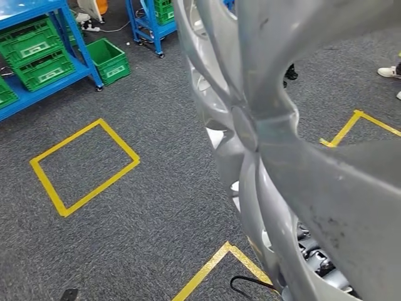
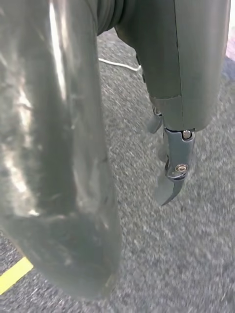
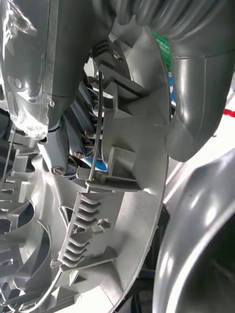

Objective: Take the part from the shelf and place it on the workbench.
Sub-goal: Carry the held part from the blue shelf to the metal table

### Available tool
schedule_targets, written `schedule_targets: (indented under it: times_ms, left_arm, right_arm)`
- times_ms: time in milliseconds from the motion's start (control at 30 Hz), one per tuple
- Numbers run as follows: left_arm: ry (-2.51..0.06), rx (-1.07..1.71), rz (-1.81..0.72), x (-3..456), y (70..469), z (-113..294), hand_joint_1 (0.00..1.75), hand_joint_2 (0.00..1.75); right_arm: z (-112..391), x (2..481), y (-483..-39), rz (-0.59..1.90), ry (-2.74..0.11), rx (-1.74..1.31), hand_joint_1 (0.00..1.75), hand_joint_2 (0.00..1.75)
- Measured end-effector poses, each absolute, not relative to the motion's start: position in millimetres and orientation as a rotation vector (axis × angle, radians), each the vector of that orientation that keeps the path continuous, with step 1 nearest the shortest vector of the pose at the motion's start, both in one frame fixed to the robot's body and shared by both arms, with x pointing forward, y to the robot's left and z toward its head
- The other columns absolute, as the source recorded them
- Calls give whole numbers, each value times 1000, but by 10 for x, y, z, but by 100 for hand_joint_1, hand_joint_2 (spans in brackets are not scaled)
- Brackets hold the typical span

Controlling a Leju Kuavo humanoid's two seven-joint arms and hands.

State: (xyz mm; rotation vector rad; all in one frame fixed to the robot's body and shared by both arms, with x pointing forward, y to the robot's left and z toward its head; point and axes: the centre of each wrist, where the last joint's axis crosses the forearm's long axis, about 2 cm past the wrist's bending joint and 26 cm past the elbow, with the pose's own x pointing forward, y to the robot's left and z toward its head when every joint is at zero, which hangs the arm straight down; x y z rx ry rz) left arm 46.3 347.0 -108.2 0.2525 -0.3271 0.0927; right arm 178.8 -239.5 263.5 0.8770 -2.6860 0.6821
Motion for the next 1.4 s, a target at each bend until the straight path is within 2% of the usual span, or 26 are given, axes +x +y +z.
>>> schedule_targets:
  times_ms: [800, 1400]
  left_arm:
    - [-422, 319, 171, 381, 3426, -1093, 0, 0]
    - [-418, 300, 138, 353, 3480, -1091, 0, 0]
  right_arm:
    - [2500, 1849, -2311, 676, -2604, 968, 175, 175]
    - [2444, 1904, -2341, 656, -2622, 810, 175, 175]
